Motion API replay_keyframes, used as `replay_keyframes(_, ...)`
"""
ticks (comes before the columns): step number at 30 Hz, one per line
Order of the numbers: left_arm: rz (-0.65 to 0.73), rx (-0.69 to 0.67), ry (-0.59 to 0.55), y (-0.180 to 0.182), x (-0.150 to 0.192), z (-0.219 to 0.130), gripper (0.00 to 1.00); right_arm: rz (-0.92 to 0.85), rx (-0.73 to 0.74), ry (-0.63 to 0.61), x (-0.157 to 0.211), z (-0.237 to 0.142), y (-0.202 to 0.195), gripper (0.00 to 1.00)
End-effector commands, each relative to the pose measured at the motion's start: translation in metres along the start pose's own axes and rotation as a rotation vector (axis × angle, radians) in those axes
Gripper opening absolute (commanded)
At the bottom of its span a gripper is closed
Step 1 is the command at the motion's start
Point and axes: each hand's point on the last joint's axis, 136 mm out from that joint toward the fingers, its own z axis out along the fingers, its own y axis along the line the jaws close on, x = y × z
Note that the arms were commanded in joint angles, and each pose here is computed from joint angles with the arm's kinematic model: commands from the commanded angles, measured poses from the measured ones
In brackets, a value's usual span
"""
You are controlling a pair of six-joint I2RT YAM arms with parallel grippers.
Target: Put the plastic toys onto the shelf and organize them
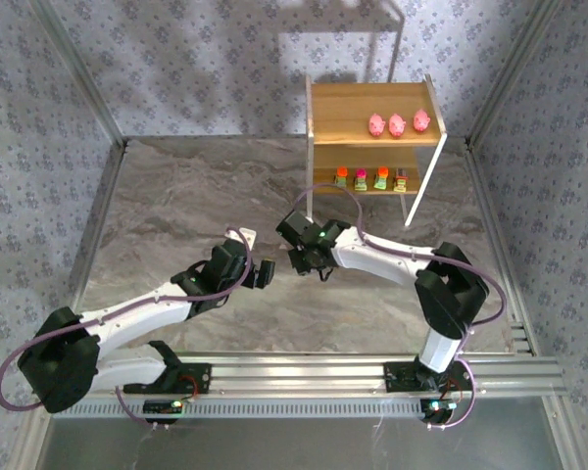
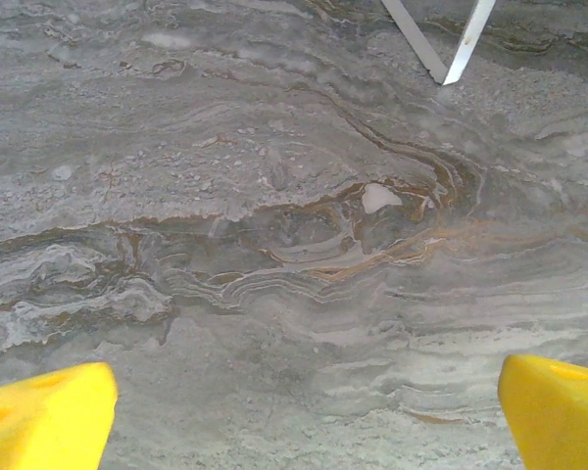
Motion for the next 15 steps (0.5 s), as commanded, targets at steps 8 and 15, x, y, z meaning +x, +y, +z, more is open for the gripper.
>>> replay_keyframes(8, 0.059, 0.075, -0.044, -0.024, -0.012, -0.005, 1.0, 0.031, 0.024, -0.097, -0.024, -0.053, -0.017, 0.32)
replay_keyframes(15, 0.129, 0.126, -0.064, -0.047, -0.014, -0.009, 1.0, 0.062, 0.029, -0.168, -0.035, -0.086, -0.027, 0.32)
